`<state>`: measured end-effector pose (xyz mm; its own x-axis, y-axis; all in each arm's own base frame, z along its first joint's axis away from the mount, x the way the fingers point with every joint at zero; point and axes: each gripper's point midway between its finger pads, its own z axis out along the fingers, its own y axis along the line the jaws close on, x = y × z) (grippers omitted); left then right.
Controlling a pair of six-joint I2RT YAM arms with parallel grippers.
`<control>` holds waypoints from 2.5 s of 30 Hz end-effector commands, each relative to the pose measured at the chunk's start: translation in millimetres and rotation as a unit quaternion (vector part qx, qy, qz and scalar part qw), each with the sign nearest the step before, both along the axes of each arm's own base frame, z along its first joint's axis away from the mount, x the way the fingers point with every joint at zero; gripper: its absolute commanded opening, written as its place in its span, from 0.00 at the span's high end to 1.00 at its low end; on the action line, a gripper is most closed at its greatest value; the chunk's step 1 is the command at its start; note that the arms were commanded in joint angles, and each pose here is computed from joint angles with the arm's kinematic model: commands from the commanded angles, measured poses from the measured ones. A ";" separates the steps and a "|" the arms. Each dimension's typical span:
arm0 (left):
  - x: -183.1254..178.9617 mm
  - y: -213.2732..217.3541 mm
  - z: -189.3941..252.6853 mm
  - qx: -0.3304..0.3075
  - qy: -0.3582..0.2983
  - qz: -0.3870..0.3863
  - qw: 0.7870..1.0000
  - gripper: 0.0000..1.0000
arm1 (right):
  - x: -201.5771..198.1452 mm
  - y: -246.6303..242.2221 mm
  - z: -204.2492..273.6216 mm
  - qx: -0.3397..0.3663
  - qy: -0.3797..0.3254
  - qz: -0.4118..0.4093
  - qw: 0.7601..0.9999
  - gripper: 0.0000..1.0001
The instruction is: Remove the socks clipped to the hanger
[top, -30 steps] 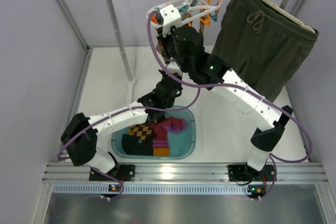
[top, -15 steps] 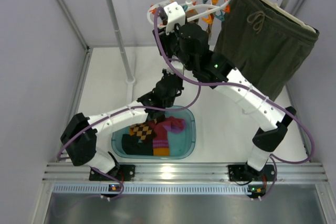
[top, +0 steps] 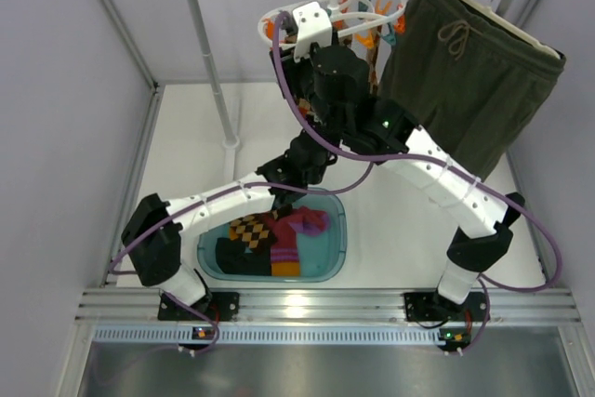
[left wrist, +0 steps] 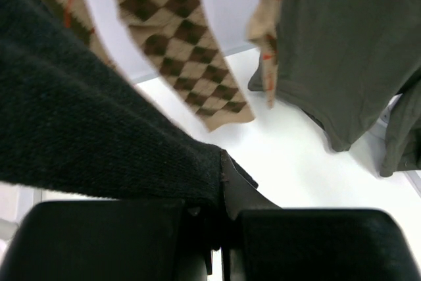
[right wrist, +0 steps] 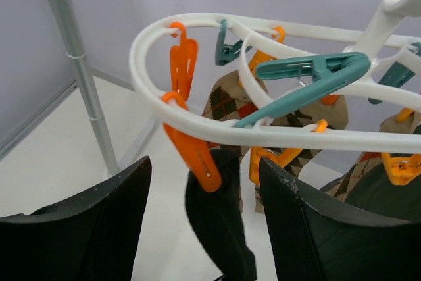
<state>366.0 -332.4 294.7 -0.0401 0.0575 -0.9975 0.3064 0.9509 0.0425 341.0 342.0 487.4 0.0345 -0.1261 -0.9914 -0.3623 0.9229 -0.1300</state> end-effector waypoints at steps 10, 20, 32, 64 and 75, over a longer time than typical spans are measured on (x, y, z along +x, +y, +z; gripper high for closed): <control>-8.3 -40.9 27.2 0.020 -0.038 -0.024 0.999 1.00 | -16.0 -27.8 11.5 -0.037 -0.017 -0.068 0.997 0.34; -17.7 -59.0 31.5 0.019 -0.043 -0.040 0.998 1.00 | -7.8 -52.7 8.0 -0.085 -0.039 -0.146 0.985 0.38; -19.3 -66.5 16.7 0.023 -0.032 -0.050 0.998 1.00 | -5.9 -51.1 9.3 -0.081 -0.050 -0.151 0.984 0.85; -157.7 159.8 -108.6 -0.091 0.276 0.121 0.949 1.00 | -29.5 -40.3 10.1 -0.001 -0.016 0.026 1.000 0.68; -198.2 144.2 -120.5 -0.100 0.348 0.009 0.932 0.02 | -39.0 -44.8 4.7 -0.002 -0.002 0.044 0.999 0.14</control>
